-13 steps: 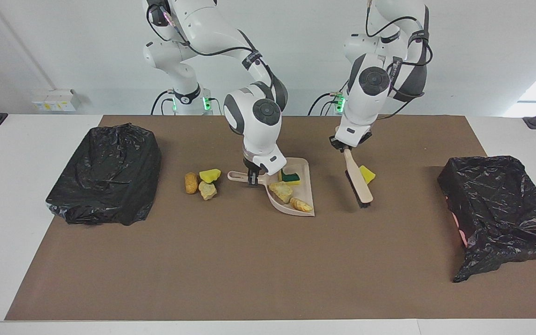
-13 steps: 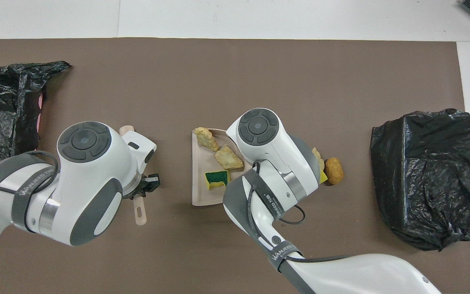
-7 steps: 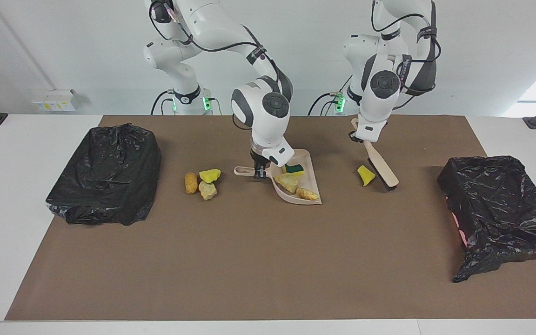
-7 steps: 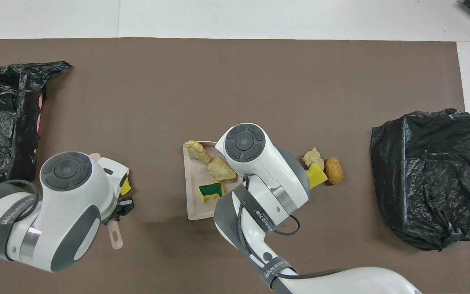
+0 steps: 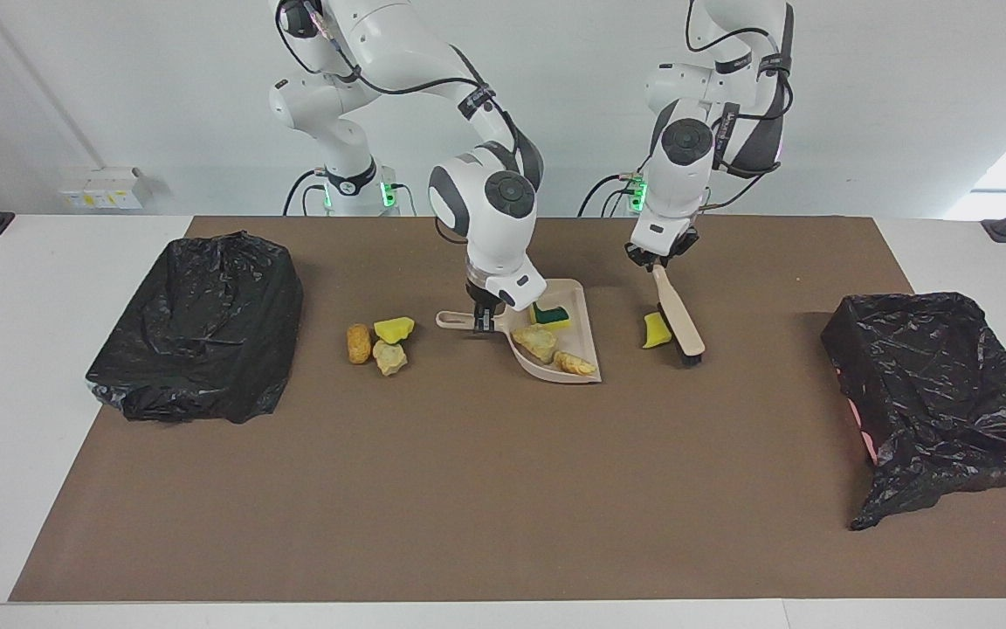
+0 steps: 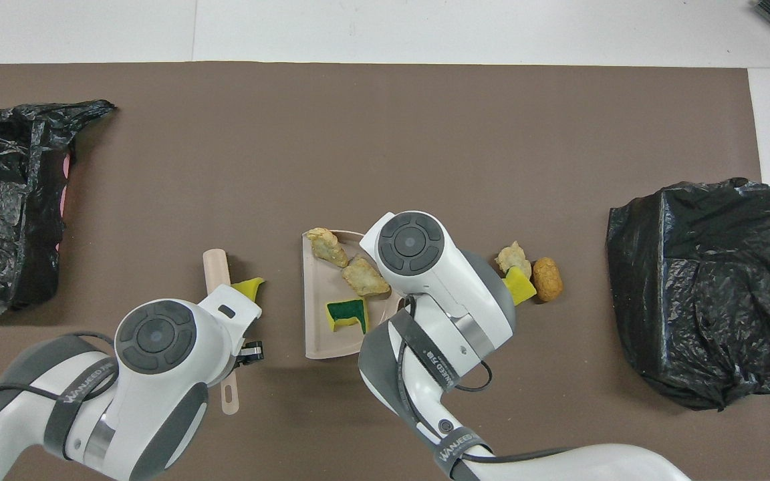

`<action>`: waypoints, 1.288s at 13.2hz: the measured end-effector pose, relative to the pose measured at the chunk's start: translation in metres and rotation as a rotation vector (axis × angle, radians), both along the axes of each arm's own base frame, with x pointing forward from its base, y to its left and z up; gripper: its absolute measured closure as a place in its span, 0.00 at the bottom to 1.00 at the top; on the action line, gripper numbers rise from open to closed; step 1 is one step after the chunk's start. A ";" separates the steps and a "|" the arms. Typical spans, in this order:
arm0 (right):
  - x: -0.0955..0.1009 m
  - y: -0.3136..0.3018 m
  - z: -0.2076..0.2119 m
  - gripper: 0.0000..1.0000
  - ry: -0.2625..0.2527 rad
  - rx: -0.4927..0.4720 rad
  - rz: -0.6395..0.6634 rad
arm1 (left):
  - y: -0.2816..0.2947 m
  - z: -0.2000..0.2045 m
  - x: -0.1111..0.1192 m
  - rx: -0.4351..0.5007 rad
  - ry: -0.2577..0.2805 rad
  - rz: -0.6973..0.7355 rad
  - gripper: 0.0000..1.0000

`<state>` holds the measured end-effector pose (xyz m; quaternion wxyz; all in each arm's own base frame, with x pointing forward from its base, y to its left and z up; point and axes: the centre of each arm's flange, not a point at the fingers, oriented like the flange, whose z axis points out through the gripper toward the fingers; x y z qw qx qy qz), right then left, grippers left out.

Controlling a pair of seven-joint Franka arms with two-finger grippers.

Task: Sweep and dump trash in bin
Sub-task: 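Brush the trash into the dustpan with the left gripper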

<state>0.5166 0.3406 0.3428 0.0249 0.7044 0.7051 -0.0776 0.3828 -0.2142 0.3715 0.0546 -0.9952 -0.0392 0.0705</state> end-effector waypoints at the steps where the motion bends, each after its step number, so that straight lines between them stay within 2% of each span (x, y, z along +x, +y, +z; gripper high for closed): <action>1: 0.000 0.000 0.000 0.69 0.000 0.000 -0.003 | -0.014 -0.002 -0.005 -0.031 -0.004 -0.039 0.74; 4: 0.000 -0.001 0.000 0.69 0.001 0.000 -0.007 | -0.060 -0.015 -0.021 -0.081 -0.024 -0.133 0.74; 6: 0.000 -0.002 0.000 0.69 0.001 -0.002 -0.010 | -0.087 -0.011 -0.031 -0.112 -0.036 -0.169 0.74; 11: 0.002 -0.006 0.001 0.69 0.000 -0.002 -0.021 | -0.135 0.018 -0.030 -0.202 -0.088 -0.207 0.74; 14: 0.003 -0.007 0.001 0.69 -0.001 -0.003 -0.031 | -0.130 0.027 -0.016 -0.221 -0.107 -0.176 0.74; 17: 0.003 -0.007 0.001 0.69 -0.001 -0.003 -0.031 | -0.092 0.043 0.020 -0.220 -0.115 -0.085 0.74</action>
